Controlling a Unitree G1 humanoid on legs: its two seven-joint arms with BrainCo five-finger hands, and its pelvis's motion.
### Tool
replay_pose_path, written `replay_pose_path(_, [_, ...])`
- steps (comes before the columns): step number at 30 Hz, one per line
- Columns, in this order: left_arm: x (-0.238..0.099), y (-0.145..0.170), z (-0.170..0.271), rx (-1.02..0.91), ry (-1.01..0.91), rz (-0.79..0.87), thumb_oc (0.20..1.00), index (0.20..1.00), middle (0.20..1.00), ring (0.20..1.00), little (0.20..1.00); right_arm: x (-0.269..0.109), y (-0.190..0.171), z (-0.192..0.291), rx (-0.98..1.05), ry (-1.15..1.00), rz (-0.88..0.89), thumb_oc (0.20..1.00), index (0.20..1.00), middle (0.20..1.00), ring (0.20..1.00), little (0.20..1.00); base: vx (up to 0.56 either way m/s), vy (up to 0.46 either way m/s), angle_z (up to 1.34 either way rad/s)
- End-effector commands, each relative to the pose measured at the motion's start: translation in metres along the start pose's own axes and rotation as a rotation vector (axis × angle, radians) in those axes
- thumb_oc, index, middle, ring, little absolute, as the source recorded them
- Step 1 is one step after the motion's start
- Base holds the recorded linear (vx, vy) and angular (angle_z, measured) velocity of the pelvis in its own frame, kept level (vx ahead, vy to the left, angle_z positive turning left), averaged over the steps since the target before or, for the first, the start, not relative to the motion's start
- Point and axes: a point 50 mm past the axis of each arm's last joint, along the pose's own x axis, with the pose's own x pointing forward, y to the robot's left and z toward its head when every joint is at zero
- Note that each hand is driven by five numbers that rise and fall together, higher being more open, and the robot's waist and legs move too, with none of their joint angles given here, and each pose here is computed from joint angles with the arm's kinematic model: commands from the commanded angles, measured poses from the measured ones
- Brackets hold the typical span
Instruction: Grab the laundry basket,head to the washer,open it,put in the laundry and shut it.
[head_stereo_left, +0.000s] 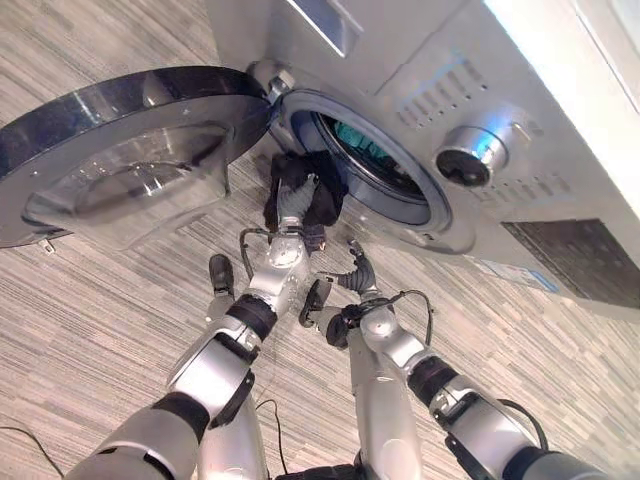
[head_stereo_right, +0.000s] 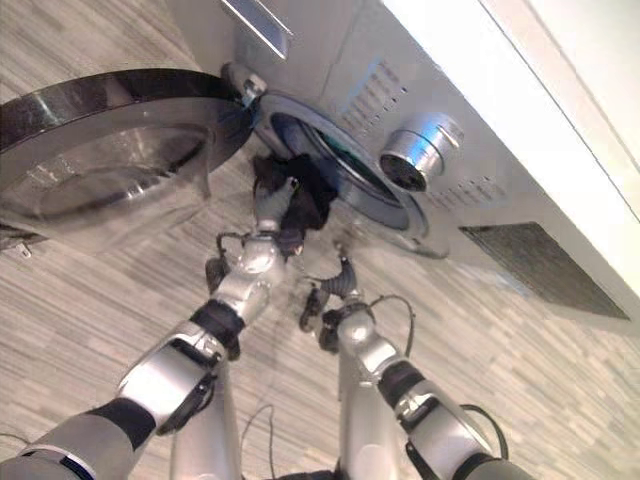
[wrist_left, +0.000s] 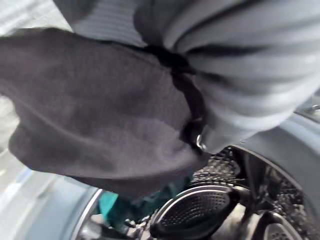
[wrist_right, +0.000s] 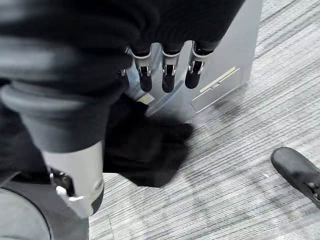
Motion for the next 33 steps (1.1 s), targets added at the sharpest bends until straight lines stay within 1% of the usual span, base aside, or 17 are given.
replay_pose_path(1, [-0.008,-0.067,0.046,-0.114,-0.195,-0.189,0.2,0.2,0.2,0.2,0.2,0.002,0.002,-0.001,0.034,0.023,-0.012,1.0,1.0,1.0,1.0,1.0,0.03,0.024,0.15])
replay_pose_path(2, [-0.01,-0.076,0.051,-0.122,-0.207,-0.217,0.2,0.2,0.2,0.2,0.2,0.005,0.001,-0.003,0.017,0.045,-0.023,1.0,1.0,1.0,1.0,1.0,0.01,0.015,0.12])
replay_pose_path(3, [-0.01,-0.076,0.051,-0.121,-0.209,-0.218,0.2,0.2,0.2,0.2,0.2,0.006,0.001,-0.002,0.018,0.043,-0.024,1.0,1.0,1.0,1.0,1.0,0.02,0.016,0.12])
replay_pose_path(4, [-0.015,-0.091,0.057,-0.132,-0.221,-0.261,0.2,0.2,0.2,0.2,0.2,0.011,0.0,-0.003,-0.019,0.073,-0.042,1.0,1.0,1.0,1.0,1.0,0.02,0.022,0.11])
replay_pose_path(8, [-0.029,-0.121,0.058,-0.185,-0.213,-0.34,0.2,0.2,0.2,0.2,0.2,0.019,-0.001,-0.004,-0.087,0.14,-0.069,1.0,1.0,1.0,1.0,1.0,0.02,0.031,0.15])
replay_pose_path(9, [-0.03,-0.122,0.059,-0.185,-0.214,-0.342,0.2,0.2,0.2,0.2,0.2,0.02,-0.001,-0.004,-0.086,0.139,-0.07,1.0,1.0,1.0,1.0,1.0,0.02,0.025,0.12])
replay_pose_path(11, [-0.043,-0.143,0.055,-0.23,-0.185,-0.4,0.2,0.2,0.2,0.2,0.2,0.027,-0.007,0.0,-0.087,0.179,-0.124,1.0,1.0,1.0,1.0,1.0,0.02,0.044,0.08])
replay_pose_path(12, [-0.043,-0.143,0.055,-0.229,-0.185,-0.401,0.2,0.2,0.2,0.2,0.2,0.027,-0.008,0.0,-0.085,0.178,-0.125,1.0,1.0,1.0,1.0,1.0,0.04,0.04,0.09])
replay_pose_path(14, [-0.055,-0.158,0.051,-0.272,-0.158,-0.447,0.2,0.2,0.2,0.2,0.2,0.033,-0.018,0.004,-0.027,0.216,-0.201,1.0,1.0,1.0,1.0,1.0,0.04,0.021,0.06])
replay_pose_path(15, [-0.055,-0.158,0.051,-0.272,-0.158,-0.449,0.2,0.2,0.2,0.2,0.2,0.033,-0.019,0.005,-0.025,0.216,-0.202,1.0,1.0,1.0,1.0,1.0,0.03,0.01,0.03])
replay_pose_path(18, [-0.067,-0.169,0.053,-0.344,-0.149,-0.491,0.2,0.2,0.2,0.2,0.2,0.039,-0.038,0.01,0.092,0.254,-0.324,1.0,1.0,1.0,1.0,1.0,0.04,0.021,0.09])
replay_pose_path(23, [-0.074,-0.171,0.058,-0.389,-0.165,-0.514,0.2,0.2,0.2,0.2,0.2,0.041,-0.052,0.008,0.119,0.274,-0.406,1.0,1.0,1.0,1.0,1.0,0.04,0.014,0.09])
replay_pose_path(24, [-0.08,-0.168,0.069,-0.425,-0.212,-0.546,0.2,0.2,0.2,0.2,0.2,0.04,-0.064,0.003,0.116,0.313,-0.466,1.0,1.0,1.0,1.0,1.0,0.06,0.023,0.08])
replay_pose_path(26, [-0.086,-0.166,0.079,-0.42,-0.266,-0.58,0.2,0.2,0.2,0.2,0.2,0.038,-0.079,-0.005,0.124,0.363,-0.539,1.0,1.0,1.0,1.0,1.0,0.05,0.016,0.13])
replay_pose_path(27, [-0.087,-0.166,0.078,-0.418,-0.266,-0.581,0.2,0.2,0.2,0.2,0.2,0.038,-0.079,-0.005,0.126,0.364,-0.54,1.0,1.0,1.0,1.0,1.0,0.04,0.011,0.11])
replay_pose_path(29, [-0.094,-0.16,0.088,-0.399,-0.333,-0.625,0.2,0.2,0.2,0.2,0.2,0.034,-0.096,-0.016,0.2,0.429,-0.616,1.0,1.0,1.0,1.0,1.0,0.05,0.009,0.07])
replay_pose_path(33, [-0.102,-0.156,0.096,-0.433,-0.364,-0.673,0.2,0.2,0.2,0.2,0.2,0.03,-0.108,-0.026,0.322,0.48,-0.66,1.0,1.0,1.0,1.0,1.0,0.04,-0.01,0.18])
